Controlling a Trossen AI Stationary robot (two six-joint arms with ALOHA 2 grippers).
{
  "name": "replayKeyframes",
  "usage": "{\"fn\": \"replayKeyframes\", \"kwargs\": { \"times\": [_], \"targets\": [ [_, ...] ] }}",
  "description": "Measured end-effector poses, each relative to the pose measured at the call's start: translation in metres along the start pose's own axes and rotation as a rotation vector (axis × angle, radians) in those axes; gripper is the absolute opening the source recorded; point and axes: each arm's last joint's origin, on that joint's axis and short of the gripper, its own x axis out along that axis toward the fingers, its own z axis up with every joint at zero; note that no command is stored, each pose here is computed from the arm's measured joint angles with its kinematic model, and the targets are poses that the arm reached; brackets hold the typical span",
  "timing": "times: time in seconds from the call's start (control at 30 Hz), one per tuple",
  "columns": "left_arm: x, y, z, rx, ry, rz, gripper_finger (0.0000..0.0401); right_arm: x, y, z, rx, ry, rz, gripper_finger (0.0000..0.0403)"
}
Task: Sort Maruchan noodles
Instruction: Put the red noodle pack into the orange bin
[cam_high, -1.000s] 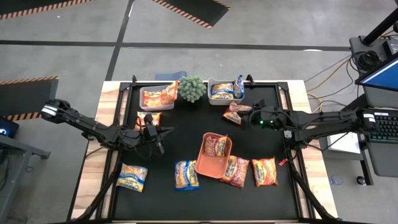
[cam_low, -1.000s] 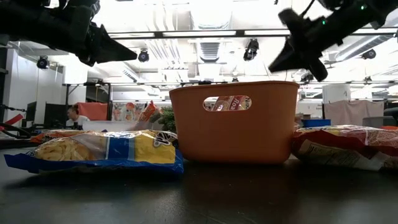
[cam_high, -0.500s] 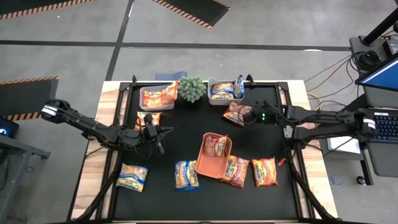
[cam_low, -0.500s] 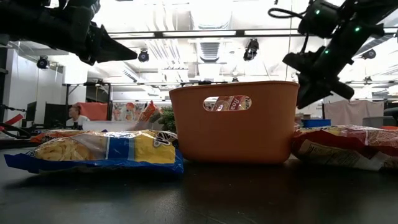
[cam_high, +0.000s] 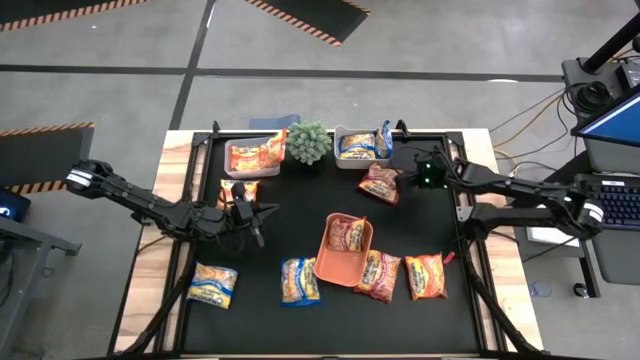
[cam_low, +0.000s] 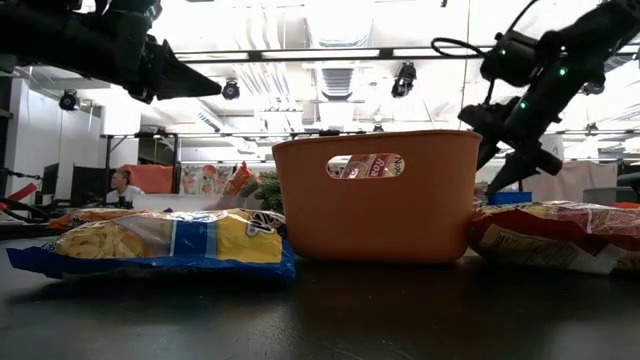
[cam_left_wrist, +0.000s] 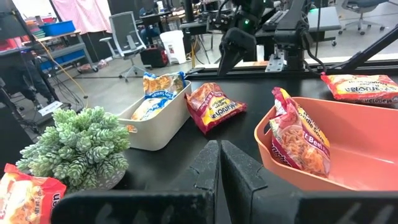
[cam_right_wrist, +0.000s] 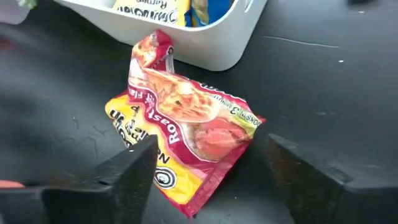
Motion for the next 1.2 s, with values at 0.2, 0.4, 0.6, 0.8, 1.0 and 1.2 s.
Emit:
{"fn": "replayKeyframes", "kwargs": {
  "times": [0.2,0.4,0.6,0.8,1.0,1.2],
  "targets": [
    [0.000,0.000,0.000,0.000,0.000,0.000,0.0000,0.011,-0.013,-0.008,-0.043,-0.044,0.006,0.0325],
    [0.000,0.000,0.000,-0.001,0.000,0.002,0.0000,0.020,-0.025,-0.017,-0.052,-0.081,0.074,0.0321],
    [0.001,0.002,0.000,-0.002,0.001,0.010,0.0000,0.031,-0.035,-0.027,-0.074,-0.147,0.151,0.0318],
    [0.002,0.003,0.000,-0.004,0.001,0.016,0.0000,0.041,-0.038,-0.033,-0.134,-0.180,0.210,0.0318],
    [0.004,0.005,0.000,-0.008,0.001,0.032,0.0000,0.052,-0.035,-0.032,-0.181,-0.200,0.290,0.0317],
    [0.004,0.006,0.000,-0.008,0.002,0.035,0.0000,0.067,-0.034,-0.031,-0.200,-0.173,0.314,0.0303]
  ]
}}
